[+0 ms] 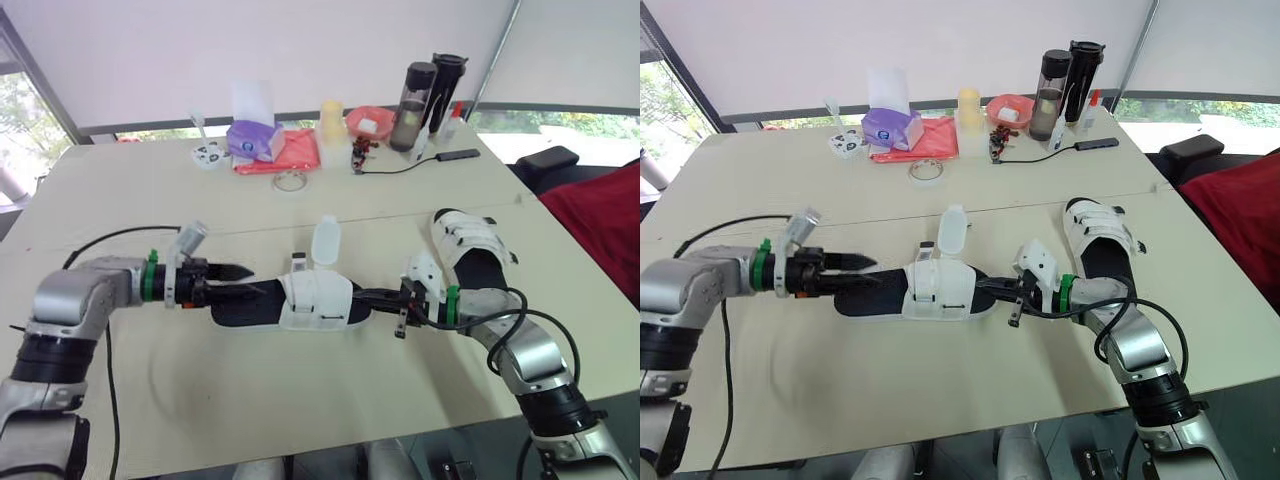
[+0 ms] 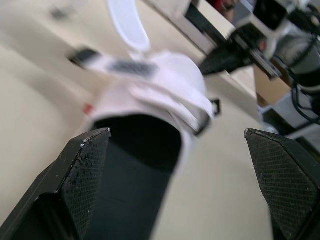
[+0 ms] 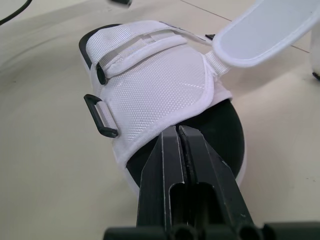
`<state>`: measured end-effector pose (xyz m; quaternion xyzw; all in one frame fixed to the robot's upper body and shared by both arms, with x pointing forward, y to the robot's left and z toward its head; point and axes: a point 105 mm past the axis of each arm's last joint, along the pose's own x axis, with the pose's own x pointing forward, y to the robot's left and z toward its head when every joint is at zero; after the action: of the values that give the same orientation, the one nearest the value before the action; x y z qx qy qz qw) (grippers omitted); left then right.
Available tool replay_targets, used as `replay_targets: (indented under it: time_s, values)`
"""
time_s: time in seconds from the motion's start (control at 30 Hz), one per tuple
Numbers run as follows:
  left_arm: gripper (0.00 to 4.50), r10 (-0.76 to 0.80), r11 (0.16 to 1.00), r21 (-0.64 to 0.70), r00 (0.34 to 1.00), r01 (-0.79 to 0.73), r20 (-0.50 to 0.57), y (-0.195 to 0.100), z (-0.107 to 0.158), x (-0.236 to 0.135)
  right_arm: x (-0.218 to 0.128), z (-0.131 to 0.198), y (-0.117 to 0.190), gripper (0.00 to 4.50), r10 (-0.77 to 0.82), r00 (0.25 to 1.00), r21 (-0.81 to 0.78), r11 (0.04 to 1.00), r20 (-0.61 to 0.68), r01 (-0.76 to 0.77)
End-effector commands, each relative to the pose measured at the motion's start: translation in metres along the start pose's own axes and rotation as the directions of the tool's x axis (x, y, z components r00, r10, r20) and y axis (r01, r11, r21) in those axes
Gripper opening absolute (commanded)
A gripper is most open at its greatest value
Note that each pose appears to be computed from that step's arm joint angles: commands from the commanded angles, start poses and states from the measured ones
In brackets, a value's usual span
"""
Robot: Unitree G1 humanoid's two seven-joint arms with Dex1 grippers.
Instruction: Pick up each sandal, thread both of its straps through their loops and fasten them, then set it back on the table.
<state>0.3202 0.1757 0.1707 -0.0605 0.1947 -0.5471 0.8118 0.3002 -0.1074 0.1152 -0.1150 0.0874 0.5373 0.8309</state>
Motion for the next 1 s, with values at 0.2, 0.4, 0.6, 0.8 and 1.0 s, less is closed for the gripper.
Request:
replay_targets:
  time_s: [0.2, 0.4, 0.6, 0.8, 1.0]
  values:
    - [4.46, 0.041, 0.999, -0.02, 0.989, -0.039, 0.144, 0.037, 0.038, 0.046, 0.02, -0.005, 0.009, 0.0, 0.059, 0.998, -0.046, 0.997, 0.0, -0.059]
    - [4.46, -0.064, 0.983, -0.156, 0.981, 0.094, 0.185, 0.039, 0.048, 0.077, 0.023, -0.016, 0.006, 0.0, 0.051, 0.998, -0.053, 0.997, -0.024, -0.052]
    - [4.46, -0.115, 0.971, -0.187, 0.979, 0.147, 0.17, 0.034, 0.046, 0.101, 0.027, -0.021, 0.005, 0.0, 0.044, 0.999, -0.06, 0.997, -0.03, -0.046]
    - [4.46, -0.141, 0.962, -0.209, 0.977, 0.173, 0.159, 0.028, 0.042, 0.123, 0.029, -0.022, 0.002, 0.0, 0.03, 0.999, -0.066, 0.997, -0.029, -0.032]
    - [4.46, -0.072, 0.947, -0.281, 0.955, 0.157, 0.288, 0.03, 0.058, 0.14, 0.029, -0.025, -0.001, 0.0, 0.01, 1.0, -0.064, 0.998, -0.027, -0.012]
